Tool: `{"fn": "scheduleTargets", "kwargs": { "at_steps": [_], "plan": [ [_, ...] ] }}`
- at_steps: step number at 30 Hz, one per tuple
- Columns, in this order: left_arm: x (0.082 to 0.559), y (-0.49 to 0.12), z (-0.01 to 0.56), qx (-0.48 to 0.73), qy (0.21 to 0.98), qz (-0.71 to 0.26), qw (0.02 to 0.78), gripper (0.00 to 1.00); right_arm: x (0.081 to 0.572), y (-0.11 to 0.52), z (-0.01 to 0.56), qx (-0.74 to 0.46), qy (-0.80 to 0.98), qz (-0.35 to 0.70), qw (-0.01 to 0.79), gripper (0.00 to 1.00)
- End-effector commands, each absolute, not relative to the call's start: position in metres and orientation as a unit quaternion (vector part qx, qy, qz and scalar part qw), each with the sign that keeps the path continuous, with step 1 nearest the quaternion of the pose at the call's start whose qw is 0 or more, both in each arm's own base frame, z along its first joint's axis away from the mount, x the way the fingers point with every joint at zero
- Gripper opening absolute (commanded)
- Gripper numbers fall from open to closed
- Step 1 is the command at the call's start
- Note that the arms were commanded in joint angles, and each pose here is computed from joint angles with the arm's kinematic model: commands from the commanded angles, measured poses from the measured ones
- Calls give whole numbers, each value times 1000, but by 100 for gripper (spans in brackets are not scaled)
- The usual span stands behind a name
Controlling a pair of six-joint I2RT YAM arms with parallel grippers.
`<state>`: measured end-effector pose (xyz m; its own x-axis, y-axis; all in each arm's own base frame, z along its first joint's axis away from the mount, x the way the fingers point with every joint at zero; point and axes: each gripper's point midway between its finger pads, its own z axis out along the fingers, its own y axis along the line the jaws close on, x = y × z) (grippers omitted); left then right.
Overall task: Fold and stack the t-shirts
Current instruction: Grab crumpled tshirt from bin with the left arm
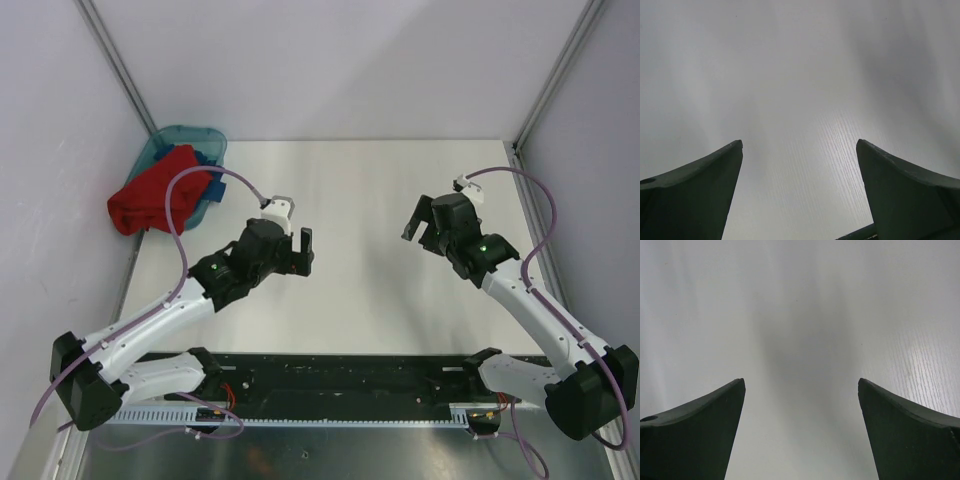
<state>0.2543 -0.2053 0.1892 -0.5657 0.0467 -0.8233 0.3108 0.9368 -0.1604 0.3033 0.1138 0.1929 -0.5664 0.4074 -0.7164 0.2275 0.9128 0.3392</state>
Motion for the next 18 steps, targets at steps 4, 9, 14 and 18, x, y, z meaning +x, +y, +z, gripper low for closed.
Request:
{"fn": "scheduleTargets", "kwargs": {
  "at_steps": [4,9,14,18],
  "plan": [
    [259,-201,219,83,854,-153,490,100,309,113,214,183,866,115,451,99],
    [274,-195,237,52,848,-146,506,99,309,114,211,183,869,113,446,99],
    [313,-167,259,-32,839,-117,530,99,311,117,206,180,873,114,439,99],
    [361,-120,269,-128,827,-67,544,99,313,121,204,176,874,121,436,99]
  ]
}}
